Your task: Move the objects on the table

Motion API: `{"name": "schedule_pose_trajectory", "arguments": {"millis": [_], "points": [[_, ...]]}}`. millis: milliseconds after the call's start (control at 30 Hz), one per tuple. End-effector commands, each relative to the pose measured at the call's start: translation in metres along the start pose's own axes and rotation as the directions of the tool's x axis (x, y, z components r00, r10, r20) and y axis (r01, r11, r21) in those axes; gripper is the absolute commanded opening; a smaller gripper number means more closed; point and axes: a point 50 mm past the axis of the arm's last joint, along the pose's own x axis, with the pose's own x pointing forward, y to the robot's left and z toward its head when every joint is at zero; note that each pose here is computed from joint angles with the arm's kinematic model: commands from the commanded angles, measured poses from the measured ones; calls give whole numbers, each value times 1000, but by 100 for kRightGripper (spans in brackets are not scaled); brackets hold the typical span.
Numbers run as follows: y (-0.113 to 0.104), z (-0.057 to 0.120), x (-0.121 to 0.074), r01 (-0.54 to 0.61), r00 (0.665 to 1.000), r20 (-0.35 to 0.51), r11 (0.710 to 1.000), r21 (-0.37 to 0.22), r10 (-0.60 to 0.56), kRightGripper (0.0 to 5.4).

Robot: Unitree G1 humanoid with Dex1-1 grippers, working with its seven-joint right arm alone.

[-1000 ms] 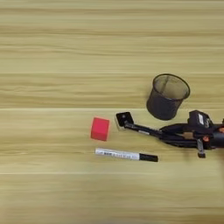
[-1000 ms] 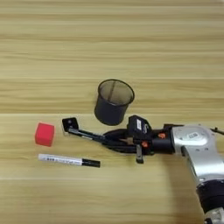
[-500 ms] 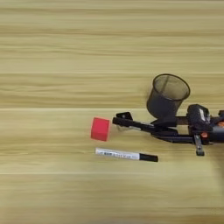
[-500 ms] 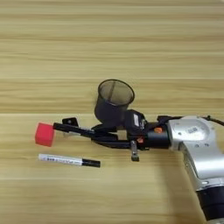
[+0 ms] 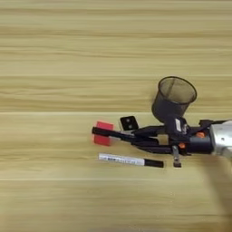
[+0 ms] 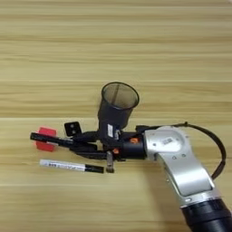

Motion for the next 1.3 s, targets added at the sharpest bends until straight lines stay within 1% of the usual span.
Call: {"name": "schedule_pose_trajectory", "arguments": {"millis": [33, 333, 467, 633, 767, 900, 1067, 1133, 1200, 1300], "points": [[-10, 27, 15, 31, 998, 53, 993, -110, -25, 105], [-9, 37, 44, 21, 996, 83, 994, -107, -12, 105], [-7, 46, 63, 5, 994, 107, 995, -104, 6, 105], [-5, 50, 85, -18, 992, 122, 997, -80, 28, 105], [-4, 49, 99, -36, 992, 119, 997, -71, 45, 105], [-2, 47, 109, -55, 992, 112, 996, -63, 62, 105], [-1, 38, 119, -74, 994, 71, 996, -39, 77, 105], [-1, 36, 122, -82, 994, 65, 996, -31, 84, 105], [0, 35, 125, -98, 992, 74, 995, -11, 98, 105], [1, 28, 130, -102, 994, 46, 995, -6, 103, 105]]}}
